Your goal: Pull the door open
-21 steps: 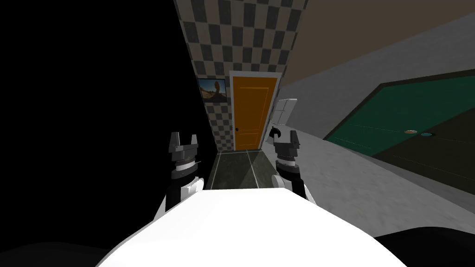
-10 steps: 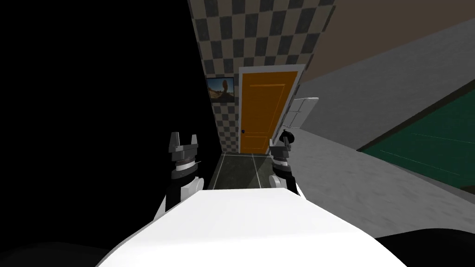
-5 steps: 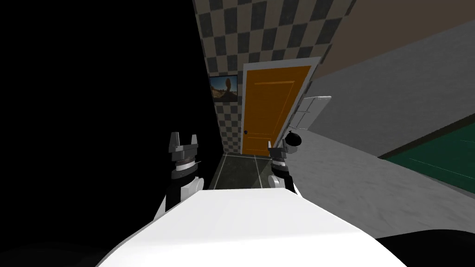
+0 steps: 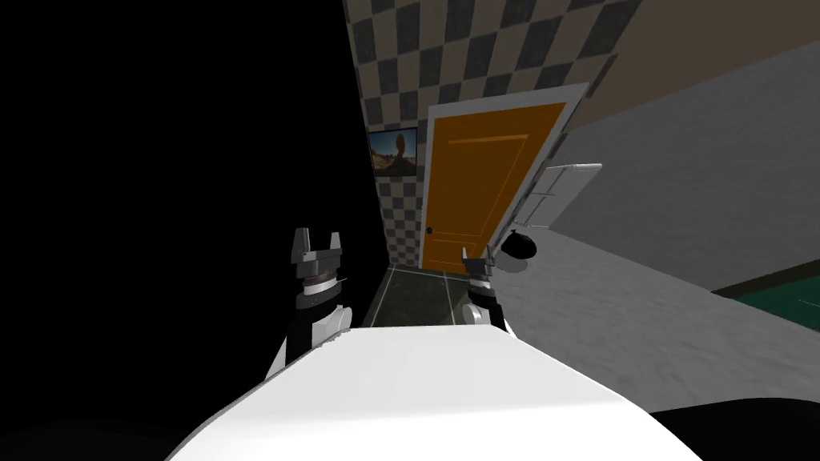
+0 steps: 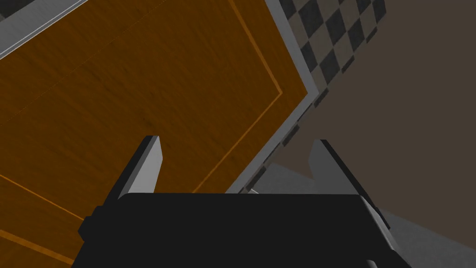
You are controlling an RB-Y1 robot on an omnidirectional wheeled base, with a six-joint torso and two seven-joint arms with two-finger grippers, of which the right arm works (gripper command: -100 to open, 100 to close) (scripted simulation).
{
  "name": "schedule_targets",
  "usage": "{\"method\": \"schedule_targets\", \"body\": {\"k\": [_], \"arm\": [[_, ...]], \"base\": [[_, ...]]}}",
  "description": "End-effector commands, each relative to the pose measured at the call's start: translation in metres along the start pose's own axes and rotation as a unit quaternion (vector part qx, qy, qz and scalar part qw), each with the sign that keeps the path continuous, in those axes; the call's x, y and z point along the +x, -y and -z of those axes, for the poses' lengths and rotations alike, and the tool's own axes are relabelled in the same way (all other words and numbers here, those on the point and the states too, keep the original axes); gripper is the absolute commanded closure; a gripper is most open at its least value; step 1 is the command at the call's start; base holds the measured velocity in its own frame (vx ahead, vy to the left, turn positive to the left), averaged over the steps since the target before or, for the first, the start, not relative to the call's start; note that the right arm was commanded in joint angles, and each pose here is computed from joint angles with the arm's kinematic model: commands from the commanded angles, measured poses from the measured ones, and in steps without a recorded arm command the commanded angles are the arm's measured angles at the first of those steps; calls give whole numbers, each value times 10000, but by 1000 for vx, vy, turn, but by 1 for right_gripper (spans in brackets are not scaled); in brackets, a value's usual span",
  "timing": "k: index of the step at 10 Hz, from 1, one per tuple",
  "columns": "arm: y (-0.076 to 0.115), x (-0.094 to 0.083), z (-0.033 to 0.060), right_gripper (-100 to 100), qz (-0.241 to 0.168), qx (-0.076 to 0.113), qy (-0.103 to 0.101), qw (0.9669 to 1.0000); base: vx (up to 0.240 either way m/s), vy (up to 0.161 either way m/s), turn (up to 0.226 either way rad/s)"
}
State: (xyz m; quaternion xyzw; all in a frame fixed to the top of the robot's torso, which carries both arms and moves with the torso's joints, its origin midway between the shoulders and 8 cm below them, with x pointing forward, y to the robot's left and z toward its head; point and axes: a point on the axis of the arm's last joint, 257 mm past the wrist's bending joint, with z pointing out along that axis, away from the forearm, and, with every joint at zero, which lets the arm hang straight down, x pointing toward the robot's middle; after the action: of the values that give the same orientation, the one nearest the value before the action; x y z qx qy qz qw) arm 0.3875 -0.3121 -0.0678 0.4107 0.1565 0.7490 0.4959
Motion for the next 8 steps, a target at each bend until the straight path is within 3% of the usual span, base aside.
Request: {"method": "schedule_targets", "body": {"k": [1,5,8], "arm": [[88,-110,39,-100,-208,55,129,9997],[277,-402,151,-100,-685,157,470,9964],[414,-628,252,-100,-1039,206,756,9915]], "base": [[111,-15,135],[91,-30,136],[94,-29,140]]}}
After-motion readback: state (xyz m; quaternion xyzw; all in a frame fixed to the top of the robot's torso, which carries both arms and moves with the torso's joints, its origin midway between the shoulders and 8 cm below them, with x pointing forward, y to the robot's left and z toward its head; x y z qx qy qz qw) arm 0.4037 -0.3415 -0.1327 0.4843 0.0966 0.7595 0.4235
